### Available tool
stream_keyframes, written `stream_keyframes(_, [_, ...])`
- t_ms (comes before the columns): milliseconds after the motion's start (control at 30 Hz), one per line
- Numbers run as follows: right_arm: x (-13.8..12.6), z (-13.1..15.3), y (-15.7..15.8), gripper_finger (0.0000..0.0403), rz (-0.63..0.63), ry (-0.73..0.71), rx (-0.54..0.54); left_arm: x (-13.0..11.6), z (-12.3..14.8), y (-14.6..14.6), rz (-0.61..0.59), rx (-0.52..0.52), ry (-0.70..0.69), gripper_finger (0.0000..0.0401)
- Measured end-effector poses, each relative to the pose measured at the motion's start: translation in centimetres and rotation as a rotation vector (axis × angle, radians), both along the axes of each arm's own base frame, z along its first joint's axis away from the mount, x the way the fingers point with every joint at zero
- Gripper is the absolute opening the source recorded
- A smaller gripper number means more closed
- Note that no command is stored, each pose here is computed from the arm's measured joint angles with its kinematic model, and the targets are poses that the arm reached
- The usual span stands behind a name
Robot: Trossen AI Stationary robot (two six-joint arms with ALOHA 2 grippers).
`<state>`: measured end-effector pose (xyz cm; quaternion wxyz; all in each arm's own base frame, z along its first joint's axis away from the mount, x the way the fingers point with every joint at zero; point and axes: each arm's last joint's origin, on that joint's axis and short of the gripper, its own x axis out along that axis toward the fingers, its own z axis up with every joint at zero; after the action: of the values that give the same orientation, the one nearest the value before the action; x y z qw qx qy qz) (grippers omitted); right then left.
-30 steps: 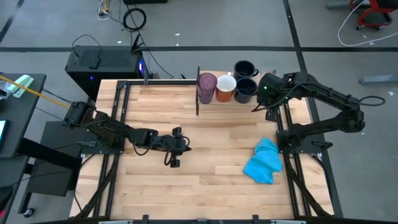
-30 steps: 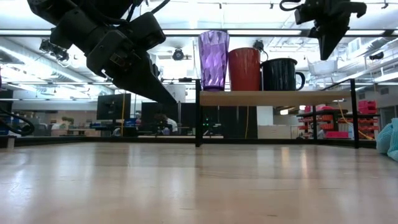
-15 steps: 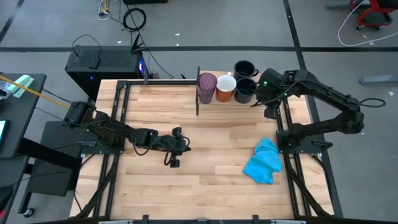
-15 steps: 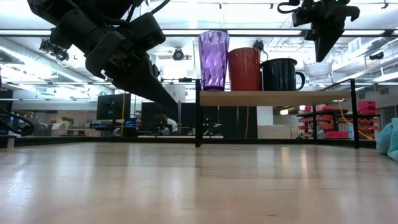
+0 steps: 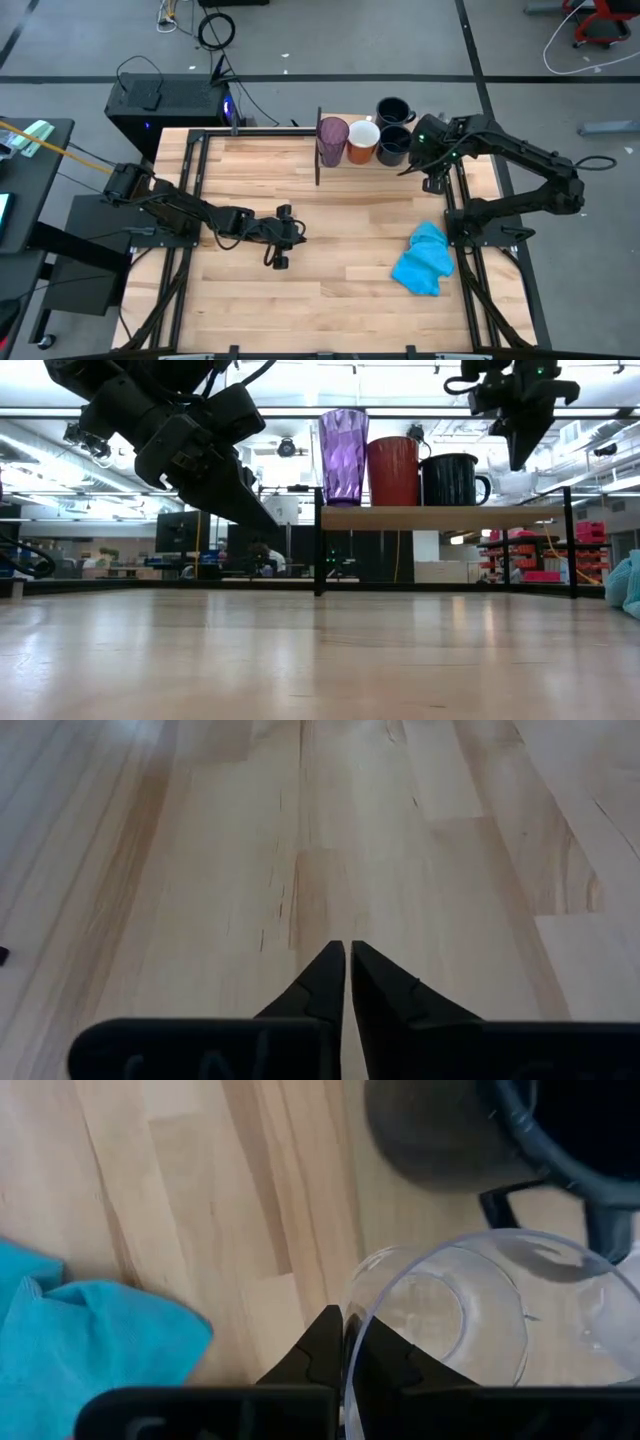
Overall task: Stack small to large cups/mugs on shelf
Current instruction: Put the transparent mug on the shelf
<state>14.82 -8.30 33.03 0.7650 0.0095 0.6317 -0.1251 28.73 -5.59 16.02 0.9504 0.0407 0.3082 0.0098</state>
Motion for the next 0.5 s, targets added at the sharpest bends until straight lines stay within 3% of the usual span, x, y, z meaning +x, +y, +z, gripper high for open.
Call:
stream_keyframes(267, [-0.6,0.3,-0.7,0.0021,-0.035,-0.027,-0.022,0.0,0.0,0.0,0.001,-0.001,0.002,0.0021])
stream_keyframes(500, [-0.8,-0.4,-1.1,0.0056,-0.004,0.005,-0.021,0.0,-0.1,0.0,0.001,0.0,0.008,0.0029])
